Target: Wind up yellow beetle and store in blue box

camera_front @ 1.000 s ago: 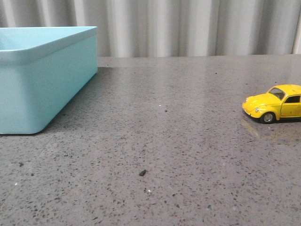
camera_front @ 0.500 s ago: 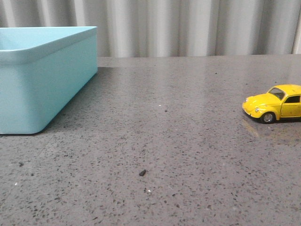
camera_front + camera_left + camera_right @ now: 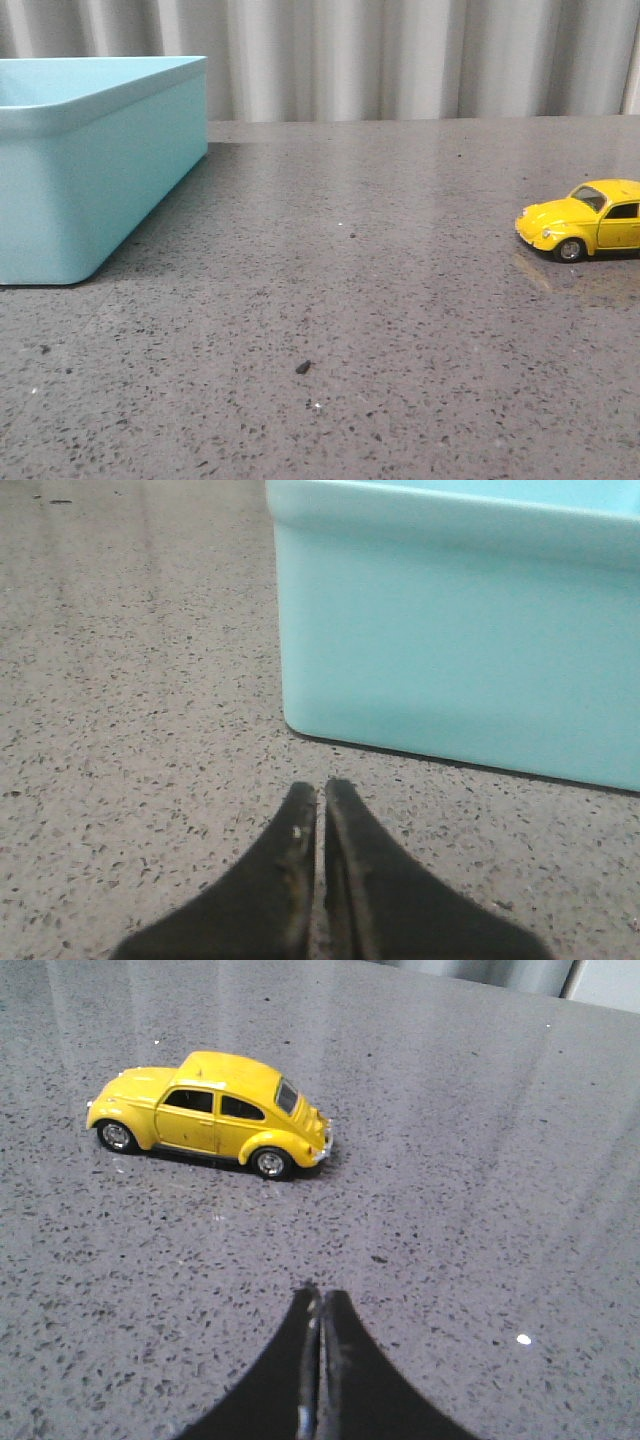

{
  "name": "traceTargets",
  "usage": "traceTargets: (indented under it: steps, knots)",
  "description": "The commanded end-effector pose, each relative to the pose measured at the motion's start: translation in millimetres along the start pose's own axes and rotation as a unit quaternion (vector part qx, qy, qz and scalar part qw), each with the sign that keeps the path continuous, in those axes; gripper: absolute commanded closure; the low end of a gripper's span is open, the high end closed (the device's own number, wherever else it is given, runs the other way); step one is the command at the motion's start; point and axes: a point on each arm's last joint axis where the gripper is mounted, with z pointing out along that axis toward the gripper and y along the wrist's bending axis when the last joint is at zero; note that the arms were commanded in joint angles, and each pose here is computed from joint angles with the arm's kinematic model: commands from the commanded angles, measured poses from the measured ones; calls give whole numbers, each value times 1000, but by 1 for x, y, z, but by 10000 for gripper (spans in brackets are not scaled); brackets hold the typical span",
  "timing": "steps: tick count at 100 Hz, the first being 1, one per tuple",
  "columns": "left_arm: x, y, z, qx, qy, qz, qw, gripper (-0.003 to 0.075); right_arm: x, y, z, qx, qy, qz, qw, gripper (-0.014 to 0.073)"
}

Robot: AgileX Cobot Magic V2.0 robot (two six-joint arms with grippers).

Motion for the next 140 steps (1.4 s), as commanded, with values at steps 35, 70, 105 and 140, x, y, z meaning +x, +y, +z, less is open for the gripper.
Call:
traceTargets:
  steps: [35,70,105,140]
  knots:
    - [-5,-3,0,25,-69,-33,997,741,-21,-5,-3,32,-157,18,987,638]
    - [-17,-6,-3,52,-129,-100,985,741,-21,-5,-3,22,-159,83,984,638]
    - [-25,-6,-5,59,-174,-100,978,741,-21,-5,-3,19,-155,99,983,638]
    - [-22,-6,-4,56,-157,-100,981,741,-21,-5,-3,18,-155,104,982,638]
